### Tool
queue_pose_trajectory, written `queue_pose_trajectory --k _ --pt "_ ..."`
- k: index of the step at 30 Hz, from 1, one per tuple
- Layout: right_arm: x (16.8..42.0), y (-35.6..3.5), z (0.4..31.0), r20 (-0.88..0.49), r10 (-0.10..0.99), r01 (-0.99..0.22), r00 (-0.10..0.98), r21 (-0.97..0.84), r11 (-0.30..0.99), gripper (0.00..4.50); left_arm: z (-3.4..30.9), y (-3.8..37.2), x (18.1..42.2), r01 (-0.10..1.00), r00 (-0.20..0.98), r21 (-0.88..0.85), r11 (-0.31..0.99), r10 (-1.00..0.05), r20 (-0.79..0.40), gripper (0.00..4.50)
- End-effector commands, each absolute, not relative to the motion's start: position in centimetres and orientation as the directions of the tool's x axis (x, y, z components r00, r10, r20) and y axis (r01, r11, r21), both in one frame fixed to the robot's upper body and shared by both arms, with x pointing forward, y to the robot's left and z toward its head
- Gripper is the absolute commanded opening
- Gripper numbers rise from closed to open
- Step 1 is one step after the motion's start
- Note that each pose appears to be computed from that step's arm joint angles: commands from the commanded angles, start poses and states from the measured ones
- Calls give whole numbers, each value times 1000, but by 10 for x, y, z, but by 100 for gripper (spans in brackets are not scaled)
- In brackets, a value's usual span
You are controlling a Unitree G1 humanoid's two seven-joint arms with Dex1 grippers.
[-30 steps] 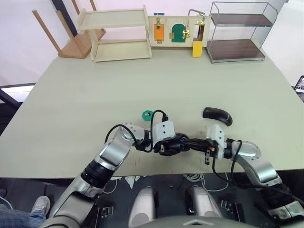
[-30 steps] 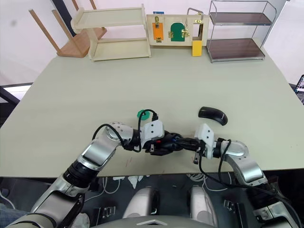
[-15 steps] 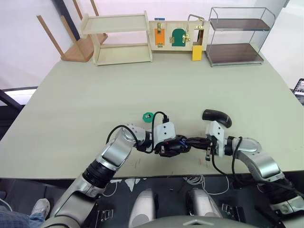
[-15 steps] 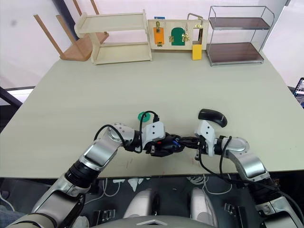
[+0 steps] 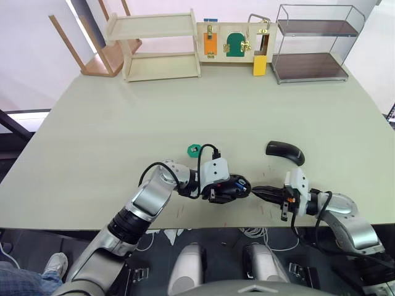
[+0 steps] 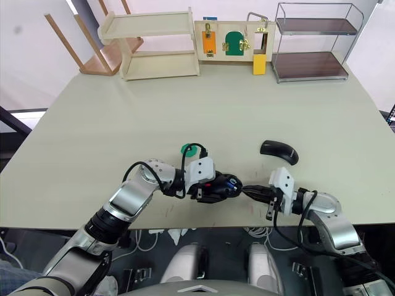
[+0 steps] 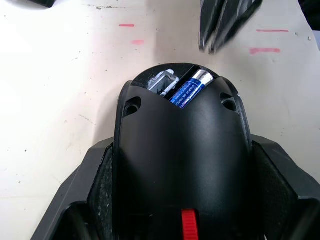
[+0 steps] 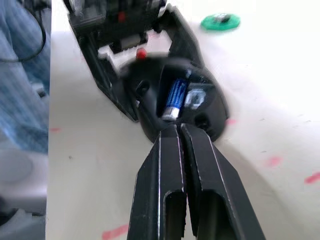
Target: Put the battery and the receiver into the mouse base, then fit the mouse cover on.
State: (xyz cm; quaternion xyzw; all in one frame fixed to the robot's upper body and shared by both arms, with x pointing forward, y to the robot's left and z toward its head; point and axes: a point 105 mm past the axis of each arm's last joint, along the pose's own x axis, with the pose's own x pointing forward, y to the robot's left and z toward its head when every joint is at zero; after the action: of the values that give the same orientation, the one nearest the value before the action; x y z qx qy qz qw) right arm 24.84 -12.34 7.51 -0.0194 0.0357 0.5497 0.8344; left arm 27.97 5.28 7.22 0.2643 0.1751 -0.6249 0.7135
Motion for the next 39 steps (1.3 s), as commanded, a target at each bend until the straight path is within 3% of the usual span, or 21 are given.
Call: queue_pose_trajectory --k 1,4,7,9,14,15,17,36,39 --pt "239 -137 92 -21 929 -929 369 -44 368 12 61 53 273 992 118 110 64 -791 -601 294" --pt "236 -150 92 -17 924 -923 383 -46 382 12 61 54 272 992 117 108 64 -792 -600 294" --pt "234 -159 92 -12 916 -915 402 -53 401 75 61 53 272 992 118 108 66 -792 -599 294" --pt "234 -165 94 17 905 -903 425 -54 426 169 61 53 273 992 118 108 66 -793 -598 294" --pt "232 -174 98 52 891 -889 450 -70 453 322 61 53 272 992 116 108 63 -792 -600 294" --pt "231 -177 98 52 888 -885 456 -76 459 390 60 53 271 992 115 108 62 -792 -600 294" --pt "231 -185 95 44 883 -879 468 -83 470 442 60 53 271 992 113 108 60 -791 -601 294" --pt "237 -239 85 25 839 -827 544 -151 541 442 60 55 272 994 104 93 59 -789 -605 294" --pt "237 -240 90 68 837 -828 543 -125 547 450 61 55 269 996 82 73 48 -794 -602 432"
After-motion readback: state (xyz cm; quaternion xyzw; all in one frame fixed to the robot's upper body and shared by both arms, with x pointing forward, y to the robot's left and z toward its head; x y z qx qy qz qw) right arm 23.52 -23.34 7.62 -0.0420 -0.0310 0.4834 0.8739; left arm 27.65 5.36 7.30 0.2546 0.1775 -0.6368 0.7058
